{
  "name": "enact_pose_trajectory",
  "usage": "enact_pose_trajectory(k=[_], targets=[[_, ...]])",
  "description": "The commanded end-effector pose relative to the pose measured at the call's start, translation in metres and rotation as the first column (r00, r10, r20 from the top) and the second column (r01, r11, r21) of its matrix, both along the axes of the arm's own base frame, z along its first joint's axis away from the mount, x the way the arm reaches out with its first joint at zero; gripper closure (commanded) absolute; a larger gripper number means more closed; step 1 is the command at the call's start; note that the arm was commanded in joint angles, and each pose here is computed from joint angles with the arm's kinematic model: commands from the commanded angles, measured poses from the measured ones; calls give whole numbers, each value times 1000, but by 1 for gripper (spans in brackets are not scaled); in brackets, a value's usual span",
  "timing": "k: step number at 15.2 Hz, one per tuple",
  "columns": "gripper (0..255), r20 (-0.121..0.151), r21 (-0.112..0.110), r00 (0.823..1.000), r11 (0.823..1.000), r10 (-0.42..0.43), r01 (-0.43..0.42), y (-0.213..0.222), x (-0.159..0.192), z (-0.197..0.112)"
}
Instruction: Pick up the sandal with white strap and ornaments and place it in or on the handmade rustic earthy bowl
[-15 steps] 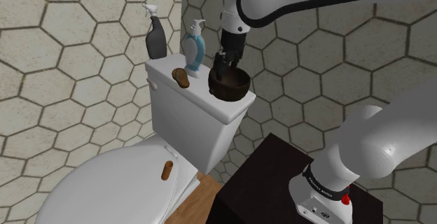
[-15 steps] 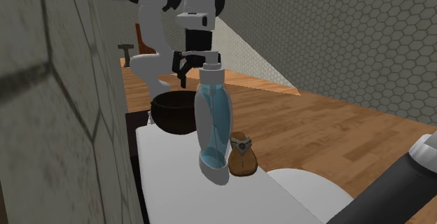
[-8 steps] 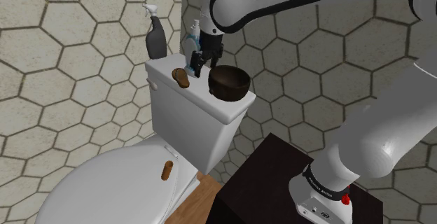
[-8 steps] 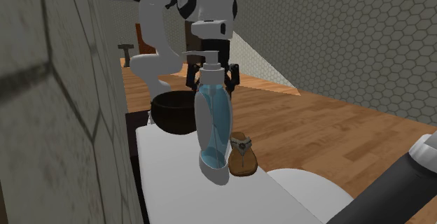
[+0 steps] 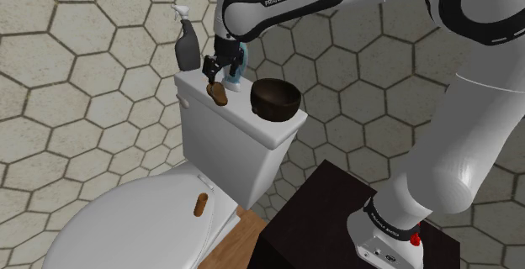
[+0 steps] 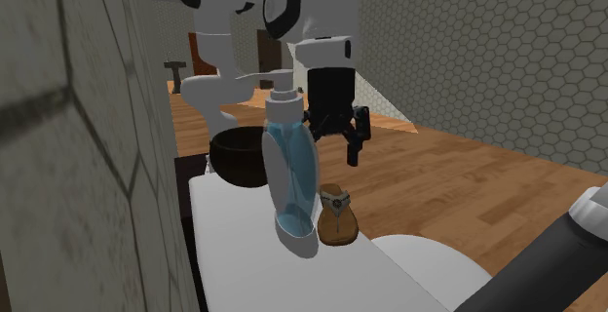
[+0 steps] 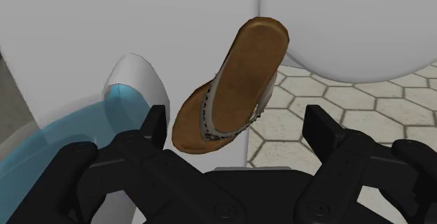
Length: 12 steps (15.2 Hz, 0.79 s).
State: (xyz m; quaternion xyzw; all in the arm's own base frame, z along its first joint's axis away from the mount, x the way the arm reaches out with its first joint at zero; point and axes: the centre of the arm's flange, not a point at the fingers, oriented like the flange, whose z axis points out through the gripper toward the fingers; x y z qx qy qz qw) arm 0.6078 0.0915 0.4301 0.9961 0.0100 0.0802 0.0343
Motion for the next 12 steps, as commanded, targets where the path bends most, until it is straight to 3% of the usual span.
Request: enact_pose_trajectory(k=[1, 8, 12], targets=[[0, 16, 2, 1000, 1000, -8, 8, 3, 17, -5], [0, 16, 2, 1000, 1000, -8, 8, 0, 24, -44], [0, 16, 2, 1000, 1000, -8, 8, 0, 24, -44]])
